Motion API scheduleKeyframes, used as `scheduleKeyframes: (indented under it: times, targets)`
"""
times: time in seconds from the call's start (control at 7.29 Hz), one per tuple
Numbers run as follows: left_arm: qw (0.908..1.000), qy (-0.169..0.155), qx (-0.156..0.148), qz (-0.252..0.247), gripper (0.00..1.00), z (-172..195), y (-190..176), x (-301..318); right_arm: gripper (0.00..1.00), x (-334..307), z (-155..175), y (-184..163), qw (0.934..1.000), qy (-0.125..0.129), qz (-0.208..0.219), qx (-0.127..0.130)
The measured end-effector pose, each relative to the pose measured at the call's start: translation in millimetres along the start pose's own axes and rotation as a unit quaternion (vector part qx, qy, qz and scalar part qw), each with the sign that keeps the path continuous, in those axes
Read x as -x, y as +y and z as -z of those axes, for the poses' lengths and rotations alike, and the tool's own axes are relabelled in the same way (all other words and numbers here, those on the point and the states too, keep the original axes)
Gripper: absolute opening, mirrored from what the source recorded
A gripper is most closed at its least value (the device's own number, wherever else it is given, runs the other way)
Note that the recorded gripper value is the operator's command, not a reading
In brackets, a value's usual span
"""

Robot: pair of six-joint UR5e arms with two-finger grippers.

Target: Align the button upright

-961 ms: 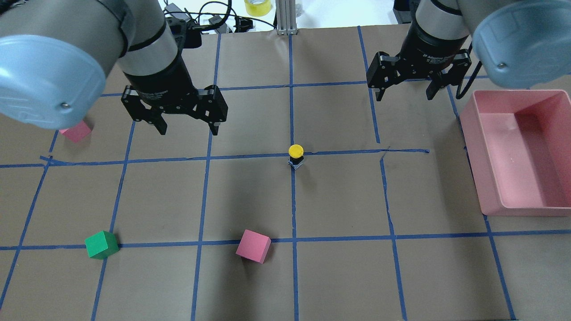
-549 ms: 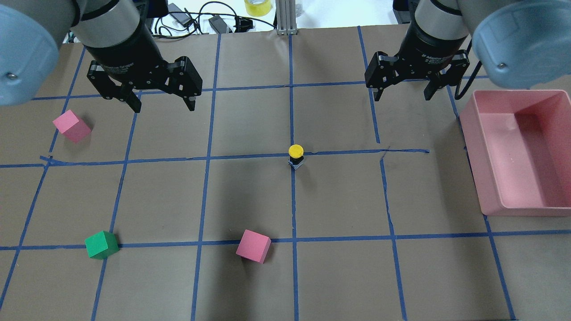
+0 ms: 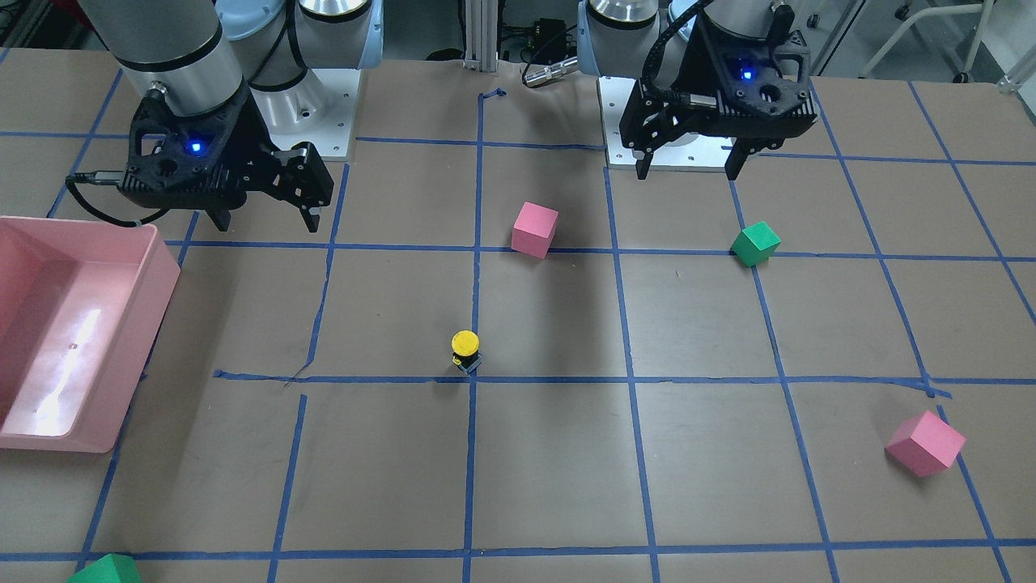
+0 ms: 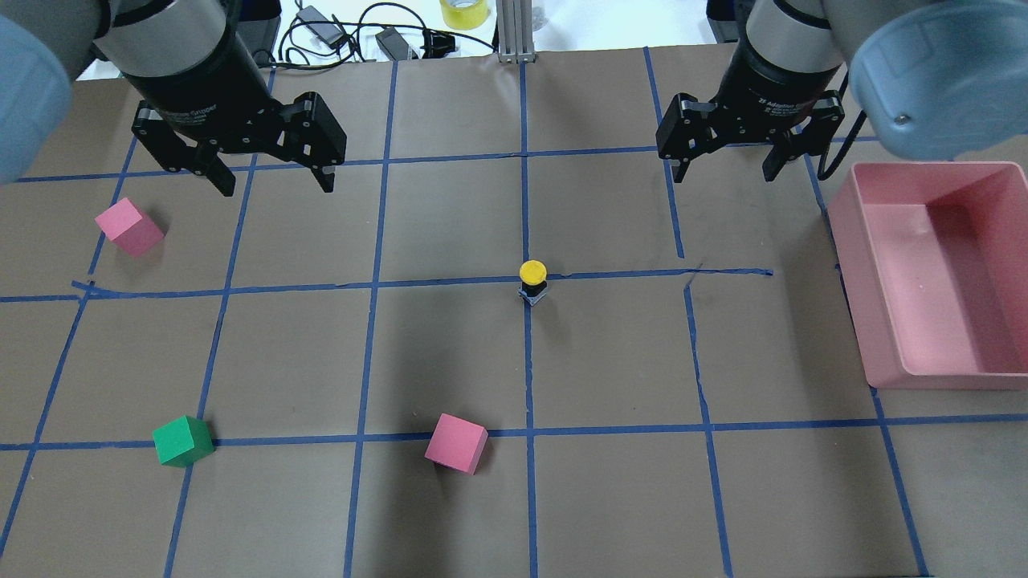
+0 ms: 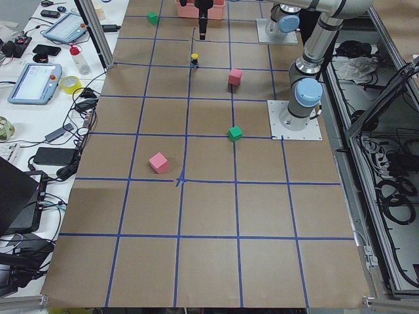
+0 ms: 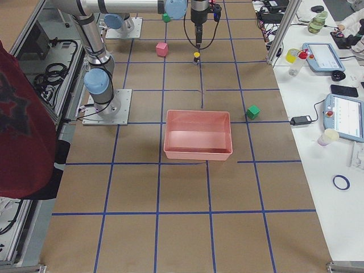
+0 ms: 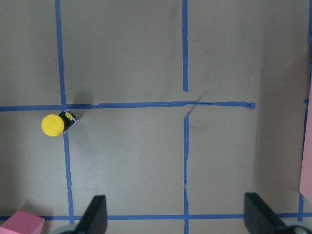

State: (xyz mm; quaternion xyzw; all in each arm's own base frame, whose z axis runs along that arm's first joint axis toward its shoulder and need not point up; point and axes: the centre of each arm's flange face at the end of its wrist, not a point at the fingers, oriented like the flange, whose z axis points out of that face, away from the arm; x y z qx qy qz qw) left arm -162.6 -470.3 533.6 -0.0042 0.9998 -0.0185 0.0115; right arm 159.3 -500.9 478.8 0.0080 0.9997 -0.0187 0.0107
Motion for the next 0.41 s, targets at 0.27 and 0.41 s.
scheduleKeyframes:
  times: [0.27, 0.41]
  targets:
    - [1.0, 0.001, 0.003, -0.009, 1.0, -5.4, 1.1, 1.5, 1.0, -2.1, -3.0, 1.2, 0.9999, 0.004, -0.003, 0.011]
    - [0.9998, 0.001, 0.004, -0.018, 1.0, -7.6, 2.5, 1.9, 1.0, -4.6, -5.7, 2.0, 0.9997, 0.008, -0.004, 0.022]
